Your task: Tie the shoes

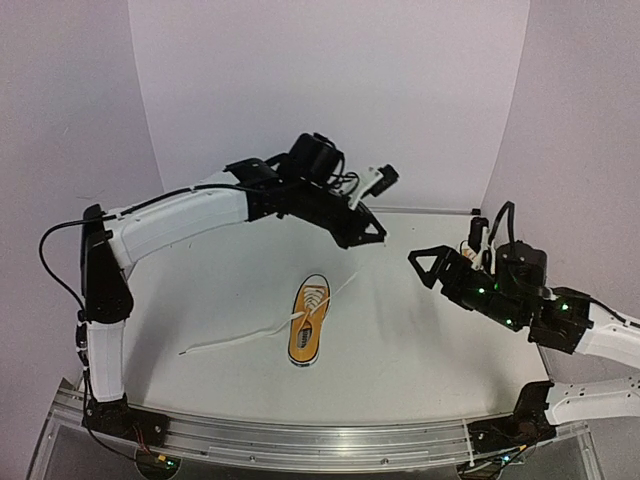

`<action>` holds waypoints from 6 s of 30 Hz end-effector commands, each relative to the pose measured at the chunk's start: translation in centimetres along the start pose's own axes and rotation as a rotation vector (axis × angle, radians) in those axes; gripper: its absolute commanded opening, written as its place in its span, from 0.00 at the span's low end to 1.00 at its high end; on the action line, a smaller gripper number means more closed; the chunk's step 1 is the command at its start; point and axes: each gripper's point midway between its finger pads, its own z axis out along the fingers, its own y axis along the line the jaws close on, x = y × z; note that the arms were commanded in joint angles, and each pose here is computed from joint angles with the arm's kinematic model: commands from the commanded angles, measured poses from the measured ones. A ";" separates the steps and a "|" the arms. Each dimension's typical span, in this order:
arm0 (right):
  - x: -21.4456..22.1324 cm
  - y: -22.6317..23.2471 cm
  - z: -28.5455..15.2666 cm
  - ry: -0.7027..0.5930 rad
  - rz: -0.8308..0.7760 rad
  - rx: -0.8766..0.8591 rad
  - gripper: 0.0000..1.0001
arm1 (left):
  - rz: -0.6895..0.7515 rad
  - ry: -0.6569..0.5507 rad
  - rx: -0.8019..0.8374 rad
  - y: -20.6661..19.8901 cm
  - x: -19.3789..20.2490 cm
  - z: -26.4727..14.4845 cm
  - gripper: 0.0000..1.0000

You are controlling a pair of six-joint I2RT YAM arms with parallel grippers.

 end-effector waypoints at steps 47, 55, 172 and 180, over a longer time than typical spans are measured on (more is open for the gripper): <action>21.7 -15.1 3.8 1.070 -0.552 0.497 0.63 | -0.616 0.806 -0.484 6.0 33.6 -14.3 0.75; 22.5 -16.1 2.9 1.087 -0.534 0.510 0.58 | -0.652 0.897 -0.496 6.1 36.7 -14.2 0.72; 12.1 12.7 20.6 0.556 -0.476 -0.263 0.53 | -0.380 0.047 -0.348 1.4 18.7 -15.2 0.00; 15.2 9.3 21.9 0.697 -0.644 -0.186 0.37 | -0.540 0.014 -0.313 4.4 18.2 -13.5 0.00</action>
